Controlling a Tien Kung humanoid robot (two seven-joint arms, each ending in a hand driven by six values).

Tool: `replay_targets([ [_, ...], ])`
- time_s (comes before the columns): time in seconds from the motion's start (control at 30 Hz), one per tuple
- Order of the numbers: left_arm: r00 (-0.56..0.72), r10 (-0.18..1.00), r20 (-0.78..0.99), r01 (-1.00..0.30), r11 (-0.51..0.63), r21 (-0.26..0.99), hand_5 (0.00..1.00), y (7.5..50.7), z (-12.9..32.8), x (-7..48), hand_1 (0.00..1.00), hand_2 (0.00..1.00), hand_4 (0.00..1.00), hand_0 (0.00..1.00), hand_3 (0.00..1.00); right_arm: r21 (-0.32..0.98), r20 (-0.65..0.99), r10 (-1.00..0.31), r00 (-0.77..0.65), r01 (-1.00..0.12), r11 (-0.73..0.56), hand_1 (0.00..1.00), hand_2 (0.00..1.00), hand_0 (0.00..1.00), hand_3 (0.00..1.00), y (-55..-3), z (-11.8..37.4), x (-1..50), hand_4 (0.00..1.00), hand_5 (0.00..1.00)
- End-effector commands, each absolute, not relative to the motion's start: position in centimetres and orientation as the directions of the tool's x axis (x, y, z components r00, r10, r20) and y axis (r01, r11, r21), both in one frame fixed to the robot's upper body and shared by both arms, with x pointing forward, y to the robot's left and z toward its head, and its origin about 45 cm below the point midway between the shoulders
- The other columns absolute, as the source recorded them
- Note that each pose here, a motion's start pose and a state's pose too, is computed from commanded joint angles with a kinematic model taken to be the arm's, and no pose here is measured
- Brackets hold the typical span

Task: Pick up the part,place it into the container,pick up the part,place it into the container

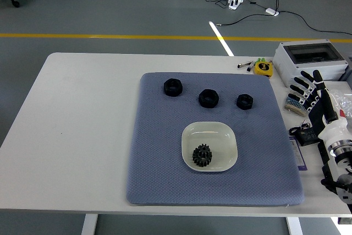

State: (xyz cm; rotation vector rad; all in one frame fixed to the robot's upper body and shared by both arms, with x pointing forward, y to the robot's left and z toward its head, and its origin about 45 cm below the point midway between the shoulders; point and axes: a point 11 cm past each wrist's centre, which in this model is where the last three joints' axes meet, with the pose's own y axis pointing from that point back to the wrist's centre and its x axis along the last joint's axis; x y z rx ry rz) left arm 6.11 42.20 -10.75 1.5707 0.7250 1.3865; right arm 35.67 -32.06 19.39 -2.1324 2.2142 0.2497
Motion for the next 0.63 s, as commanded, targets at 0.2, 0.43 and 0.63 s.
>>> replay_targets([
  [0.2, 0.206, 0.87, 0.448, -0.124, -0.431, 0.894, 0.633, 42.25, -10.78, 5.87, 0.638, 0.674, 0.677, 0.706, 0.582, 0.084, -0.153, -0.987, -0.042, -0.996, 0.029, 0.749, 0.805, 0.723, 0.843, -31.87, 19.19, 35.58, 0.998, 0.893],
  [0.43, 0.211, 0.868, 0.45, -0.125, -0.433, 0.893, 0.634, 42.38, -10.73, 5.89, 0.635, 0.674, 0.677, 0.706, 0.582, 0.103, -0.147, -0.988, -0.048, -0.994, 0.033, 0.744, 0.8, 0.72, 0.833, -31.81, 18.9, 35.49, 0.998, 0.886],
  [0.63, 0.214, 0.867, 0.451, -0.122, -0.434, 0.893, 0.633, 42.42, -10.73, 5.8, 0.635, 0.674, 0.676, 0.706, 0.582, 0.105, -0.146, -0.988, -0.045, -0.994, 0.03, 0.744, 0.796, 0.719, 0.827, -31.77, 18.85, 35.45, 0.998, 0.883],
])
